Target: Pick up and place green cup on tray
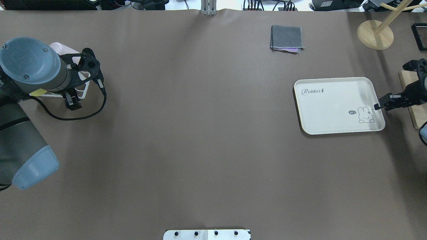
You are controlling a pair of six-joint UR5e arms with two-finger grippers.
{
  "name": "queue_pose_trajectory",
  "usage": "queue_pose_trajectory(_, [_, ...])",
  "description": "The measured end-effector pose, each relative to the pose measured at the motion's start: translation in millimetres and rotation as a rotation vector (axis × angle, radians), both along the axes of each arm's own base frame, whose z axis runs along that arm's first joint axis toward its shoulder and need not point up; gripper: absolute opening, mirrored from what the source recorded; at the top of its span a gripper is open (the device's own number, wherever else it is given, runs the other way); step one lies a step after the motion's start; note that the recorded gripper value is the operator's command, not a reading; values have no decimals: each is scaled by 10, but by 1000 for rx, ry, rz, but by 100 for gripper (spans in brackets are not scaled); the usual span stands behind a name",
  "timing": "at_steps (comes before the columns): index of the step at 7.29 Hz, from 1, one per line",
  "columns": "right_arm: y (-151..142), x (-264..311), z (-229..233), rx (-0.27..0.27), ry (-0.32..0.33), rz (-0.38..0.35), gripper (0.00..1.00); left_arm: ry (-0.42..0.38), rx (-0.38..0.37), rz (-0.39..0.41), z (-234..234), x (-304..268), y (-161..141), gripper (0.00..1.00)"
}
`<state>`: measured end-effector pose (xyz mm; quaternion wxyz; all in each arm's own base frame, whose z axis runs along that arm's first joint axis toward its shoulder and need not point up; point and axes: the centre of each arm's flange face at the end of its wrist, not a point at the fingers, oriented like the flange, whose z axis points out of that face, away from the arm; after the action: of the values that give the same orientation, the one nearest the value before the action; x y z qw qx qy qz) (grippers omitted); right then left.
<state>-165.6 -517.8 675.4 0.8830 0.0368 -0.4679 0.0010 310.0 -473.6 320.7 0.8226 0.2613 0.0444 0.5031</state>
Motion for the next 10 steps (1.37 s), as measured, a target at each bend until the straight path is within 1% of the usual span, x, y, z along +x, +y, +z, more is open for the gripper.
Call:
queue_pose_trajectory(1, [-5, -15, -8, 5, 0, -5, 45, -129, 91, 80, 84, 3, 7, 98])
queue_pose_trajectory(2, [-6, -19, -9, 8, 0, -7, 42, -210, 120, 128, 186, 10, 32, 98])
queue_pose_trajectory(4, [-7, -25, -17, 12, -2, -12, 35, -345, 121, 204, 352, 194, 223, 98])
queue_pose_trajectory(5, [-7, -26, -22, 15, -3, -14, 33, -447, 140, 256, 415, 371, 393, 98])
queue_pose_trajectory(6, [-7, -26, -26, 16, -4, -15, 27, -533, 173, 301, 441, 519, 549, 98])
queue_pose_trajectory(7, [-7, -27, -28, 17, -4, -15, 18, -583, 197, 321, 448, 575, 619, 98])
queue_pose_trajectory(8, [-7, -27, -29, 20, -4, -17, 12, -627, 202, 335, 490, 592, 656, 98])
queue_pose_trajectory(10, [2, -23, -17, 33, -2, -29, 0, -710, 193, 351, 676, 578, 697, 98])
